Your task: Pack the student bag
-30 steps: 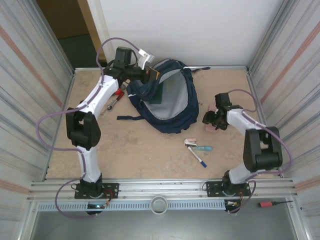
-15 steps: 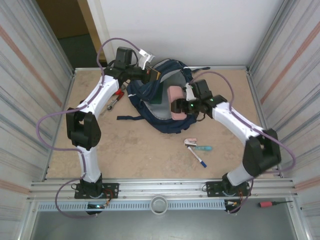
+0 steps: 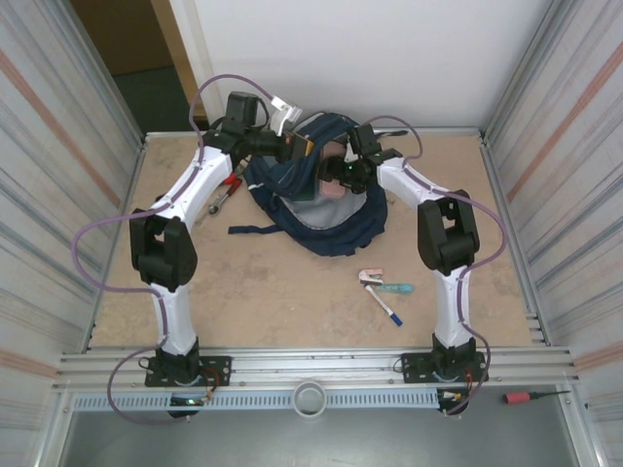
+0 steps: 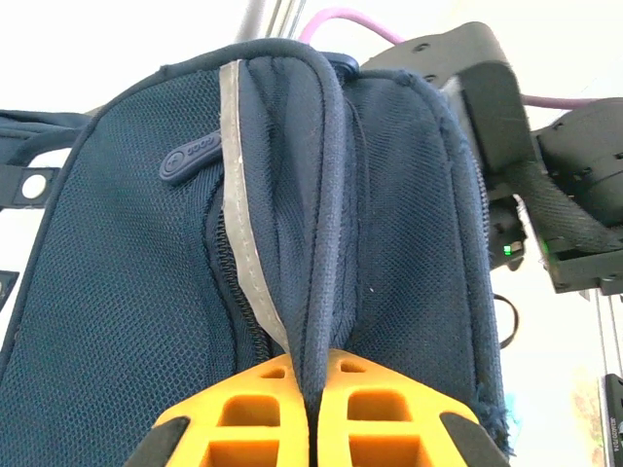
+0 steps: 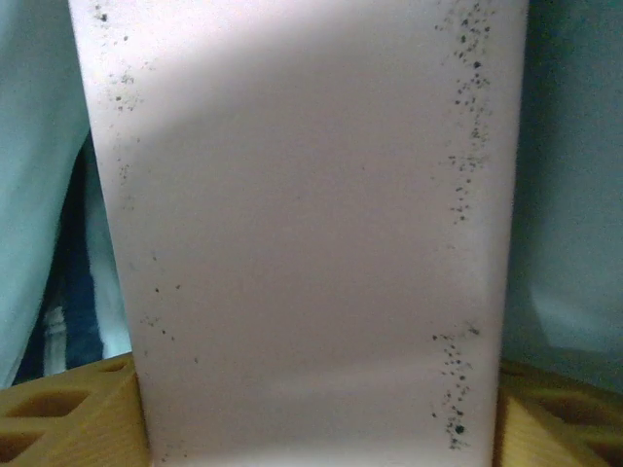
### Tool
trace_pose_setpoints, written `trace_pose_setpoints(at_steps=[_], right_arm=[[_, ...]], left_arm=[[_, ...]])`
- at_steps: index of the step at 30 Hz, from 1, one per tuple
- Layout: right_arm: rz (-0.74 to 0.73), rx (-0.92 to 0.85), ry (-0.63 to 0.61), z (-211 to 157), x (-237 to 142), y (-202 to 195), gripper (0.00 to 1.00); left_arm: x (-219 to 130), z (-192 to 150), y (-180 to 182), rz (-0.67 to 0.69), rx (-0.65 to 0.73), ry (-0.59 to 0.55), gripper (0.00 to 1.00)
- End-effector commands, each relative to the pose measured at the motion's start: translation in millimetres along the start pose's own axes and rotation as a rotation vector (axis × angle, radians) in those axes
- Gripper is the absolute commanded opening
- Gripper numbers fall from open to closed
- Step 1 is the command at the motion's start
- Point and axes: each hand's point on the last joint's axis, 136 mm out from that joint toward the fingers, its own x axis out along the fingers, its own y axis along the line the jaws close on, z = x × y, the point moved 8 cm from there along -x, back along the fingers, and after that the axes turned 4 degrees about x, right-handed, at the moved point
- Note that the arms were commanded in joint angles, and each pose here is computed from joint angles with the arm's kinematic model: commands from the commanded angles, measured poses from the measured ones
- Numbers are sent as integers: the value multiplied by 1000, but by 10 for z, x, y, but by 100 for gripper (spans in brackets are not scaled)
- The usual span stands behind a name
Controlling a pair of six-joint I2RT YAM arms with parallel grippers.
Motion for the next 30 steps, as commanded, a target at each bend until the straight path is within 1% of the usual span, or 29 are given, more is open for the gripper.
trace_pose_setpoints(at_steps=[1,6,8,10,14,16,18,20,21,24,26,28,30], right_arm=[[29,16,-87,240,-36,39,79],[46,-2,-77,83,-184,6,88],[75,-13,-68,-28,-271,1,89],[75,-24,-47,-189,-344,-23,87],[58,-46,0,-542,-385,-69,78],[49,-60,5,-651,-382,-60,70],[54,-74,8,-704,-342,-44,57],[65,-68,24,-683,-249,-34,46],[73,-64,32,-651,-187,-27,43],[103,-44,15,-444,-47,-35,37],[132,-16,1,-271,-31,-79,35],[188,8,-5,-178,-119,-105,34],[219,6,-25,-200,-298,-142,37]], left_arm=[[-49,290,-239,-101,122,-89,0],[-15,243,-242,-99,120,-78,0],[-14,227,-239,-95,118,-78,0],[-13,223,-245,-94,119,-78,0],[7,200,-255,-94,114,-72,0],[26,180,-259,-92,109,-66,0],[52,154,-272,-92,101,-59,0],[80,121,-294,-87,96,-50,0],[97,100,-308,-85,93,-44,0],[122,59,-311,-70,74,-37,0],[125,38,-305,-58,53,-37,0],[137,21,-307,-53,34,-43,0],[162,0,-318,-41,26,-43,0]])
